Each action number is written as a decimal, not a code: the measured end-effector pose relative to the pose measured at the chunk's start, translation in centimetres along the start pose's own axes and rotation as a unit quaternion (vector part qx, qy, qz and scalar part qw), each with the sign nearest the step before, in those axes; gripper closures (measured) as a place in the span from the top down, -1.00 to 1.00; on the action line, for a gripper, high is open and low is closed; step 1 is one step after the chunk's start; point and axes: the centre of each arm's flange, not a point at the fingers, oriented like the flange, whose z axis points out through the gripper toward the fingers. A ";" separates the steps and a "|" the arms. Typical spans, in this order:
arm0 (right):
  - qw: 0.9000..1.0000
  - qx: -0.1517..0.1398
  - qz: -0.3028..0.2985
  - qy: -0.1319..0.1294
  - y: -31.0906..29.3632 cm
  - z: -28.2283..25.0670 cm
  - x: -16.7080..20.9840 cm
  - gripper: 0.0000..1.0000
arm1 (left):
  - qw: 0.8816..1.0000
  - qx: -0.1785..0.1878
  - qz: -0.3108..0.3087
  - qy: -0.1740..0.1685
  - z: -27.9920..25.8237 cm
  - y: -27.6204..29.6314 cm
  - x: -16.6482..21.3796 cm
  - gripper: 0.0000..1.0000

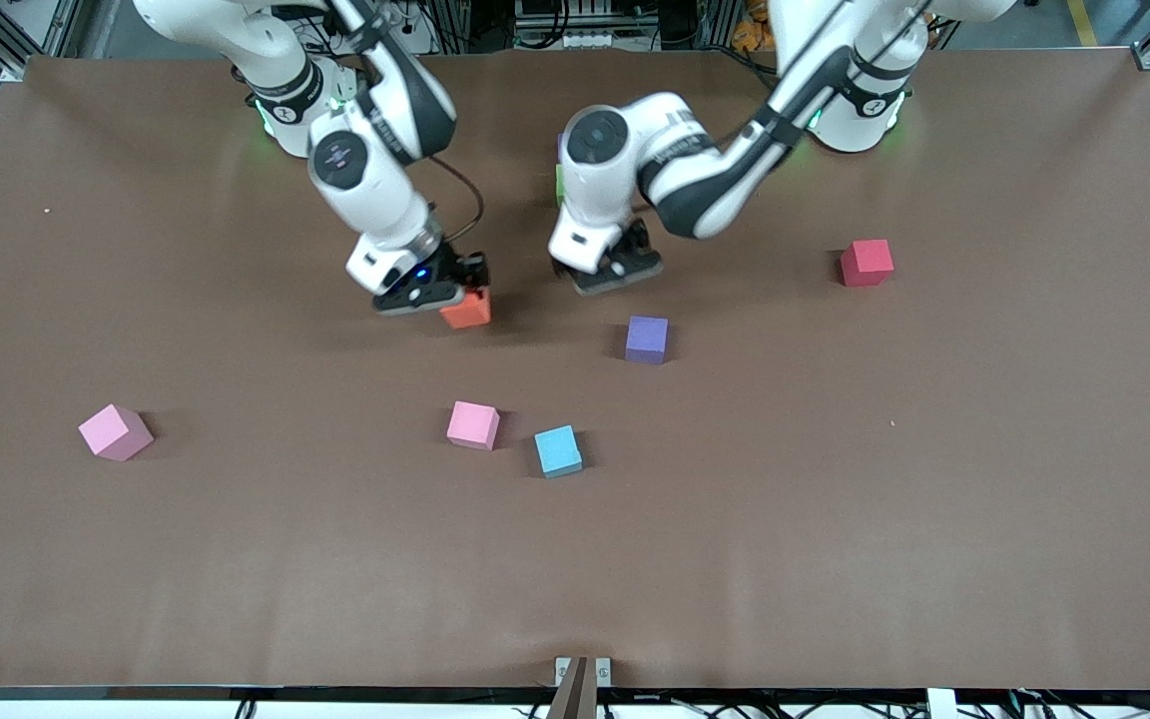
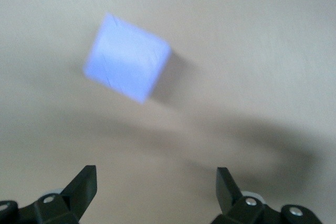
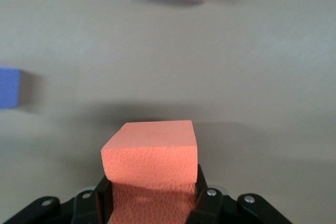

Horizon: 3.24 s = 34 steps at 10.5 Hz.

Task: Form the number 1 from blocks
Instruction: 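Grasp the second purple cube with the left gripper while the right carries orange, then place the orange cube below the green cube with the right gripper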

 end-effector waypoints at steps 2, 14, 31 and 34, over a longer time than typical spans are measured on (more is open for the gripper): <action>1.000 -0.004 0.024 -0.010 -4.7 0.9 -4.4 0.18 | 0.999 0.006 0.033 0.009 0.6 -1.5 3.4 1.00; 0.998 -0.044 0.045 -0.021 -15.3 7.6 -14.1 0.18 | 0.991 0.001 0.133 -0.032 5.0 -2.5 9.2 1.00; 0.996 -0.060 0.063 -0.024 -13.5 3.2 -10.2 1.00 | 0.991 0.000 0.123 -0.046 6.5 -0.9 7.8 0.20; 0.996 -0.058 0.069 -0.027 -7.5 -5.6 -2.8 1.00 | 0.995 0.000 0.093 -0.045 6.1 0.4 5.5 0.20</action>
